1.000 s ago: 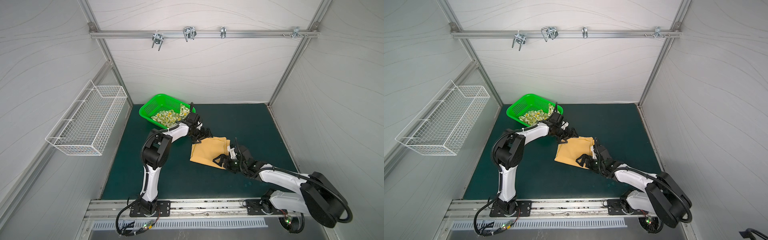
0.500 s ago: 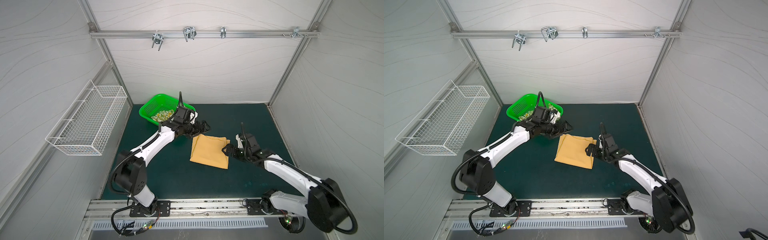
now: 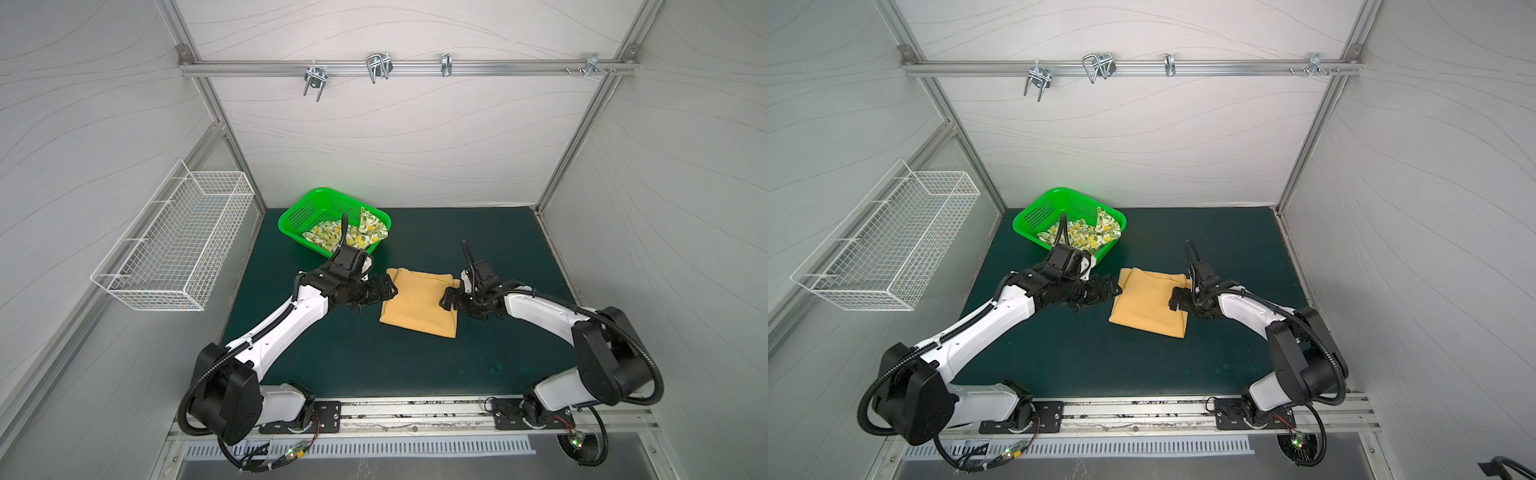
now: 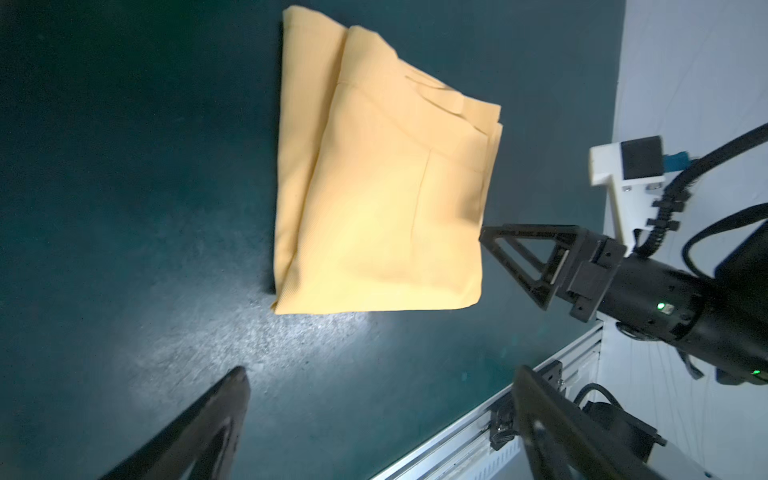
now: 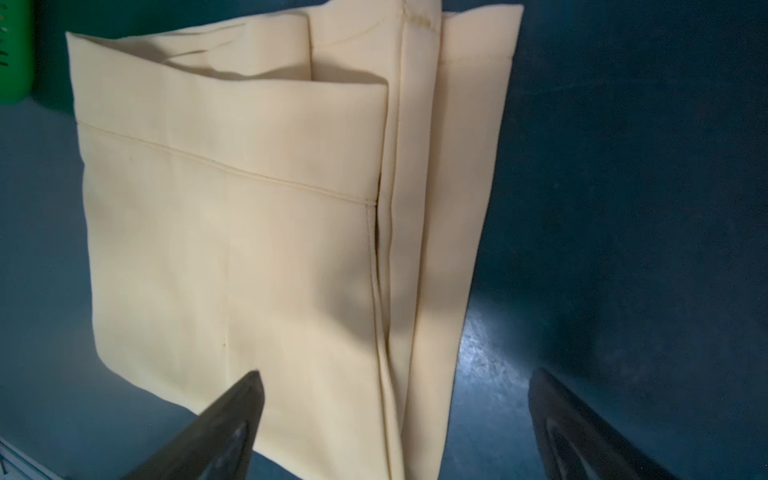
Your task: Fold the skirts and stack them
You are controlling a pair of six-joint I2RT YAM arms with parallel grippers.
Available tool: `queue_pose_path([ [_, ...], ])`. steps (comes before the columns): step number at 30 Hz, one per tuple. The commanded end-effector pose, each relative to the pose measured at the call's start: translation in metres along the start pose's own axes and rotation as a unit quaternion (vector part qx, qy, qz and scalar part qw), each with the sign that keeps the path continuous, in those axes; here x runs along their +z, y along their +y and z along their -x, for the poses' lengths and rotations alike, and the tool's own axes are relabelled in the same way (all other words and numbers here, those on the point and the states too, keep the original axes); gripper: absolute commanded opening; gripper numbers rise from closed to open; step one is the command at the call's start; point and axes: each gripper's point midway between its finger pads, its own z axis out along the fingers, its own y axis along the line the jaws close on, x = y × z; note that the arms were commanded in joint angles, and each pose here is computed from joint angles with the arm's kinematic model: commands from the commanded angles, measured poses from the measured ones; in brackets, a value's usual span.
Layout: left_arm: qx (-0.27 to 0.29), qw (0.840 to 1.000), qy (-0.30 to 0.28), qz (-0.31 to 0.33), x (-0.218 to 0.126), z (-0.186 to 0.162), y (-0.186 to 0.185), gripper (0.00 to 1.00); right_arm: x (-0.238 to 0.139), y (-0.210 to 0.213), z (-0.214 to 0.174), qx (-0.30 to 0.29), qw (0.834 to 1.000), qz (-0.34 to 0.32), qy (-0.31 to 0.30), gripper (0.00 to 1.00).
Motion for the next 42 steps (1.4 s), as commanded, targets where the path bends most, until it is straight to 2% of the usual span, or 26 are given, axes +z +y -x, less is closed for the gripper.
queue_pose_path([
  [1, 0.014, 0.999, -0.037, 0.005, -0.016, 0.008, -0.001, 0.99, 0.007, -0.005, -0.003, -0.006, 1.0, -0.021, 0.015, 0.98],
  [9, 0.008, 0.999, -0.033, 0.029, -0.016, 0.0, 0.016, 0.99, 0.033, 0.0, -0.008, -0.002, 0.999, -0.018, 0.048, 0.94],
  [12, 0.003, 0.999, -0.031, 0.028, -0.015, -0.002, 0.018, 0.99, 0.043, 0.006, -0.01, -0.006, 0.998, -0.018, 0.061, 0.87],
  [16, 0.0, 0.999, -0.029, 0.026, -0.013, -0.005, 0.02, 0.99, 0.055, 0.008, -0.016, -0.003, 0.997, -0.023, 0.076, 0.7],
  [20, 0.001, 0.999, -0.027, 0.029, -0.01, -0.008, 0.024, 0.99, 0.062, 0.004, -0.017, 0.007, 0.996, -0.03, 0.083, 0.33],
  [22, 0.0, 0.999, -0.025, 0.032, -0.007, -0.009, 0.027, 0.99, 0.061, 0.002, -0.013, 0.007, 0.996, -0.034, 0.08, 0.22],
  [28, 0.001, 0.999, -0.023, 0.035, 0.002, -0.008, 0.032, 0.99, 0.043, -0.004, 0.024, -0.022, 0.996, -0.066, 0.054, 0.02],
  [37, -0.003, 0.999, -0.034, 0.026, 0.013, 0.001, 0.03, 0.99, -0.001, -0.041, 0.11, -0.074, 0.985, -0.152, 0.018, 0.0],
  [42, -0.007, 0.999, -0.029, 0.012, 0.024, 0.006, 0.025, 0.98, -0.019, -0.082, 0.158, -0.065, 0.977, -0.201, -0.001, 0.0],
])
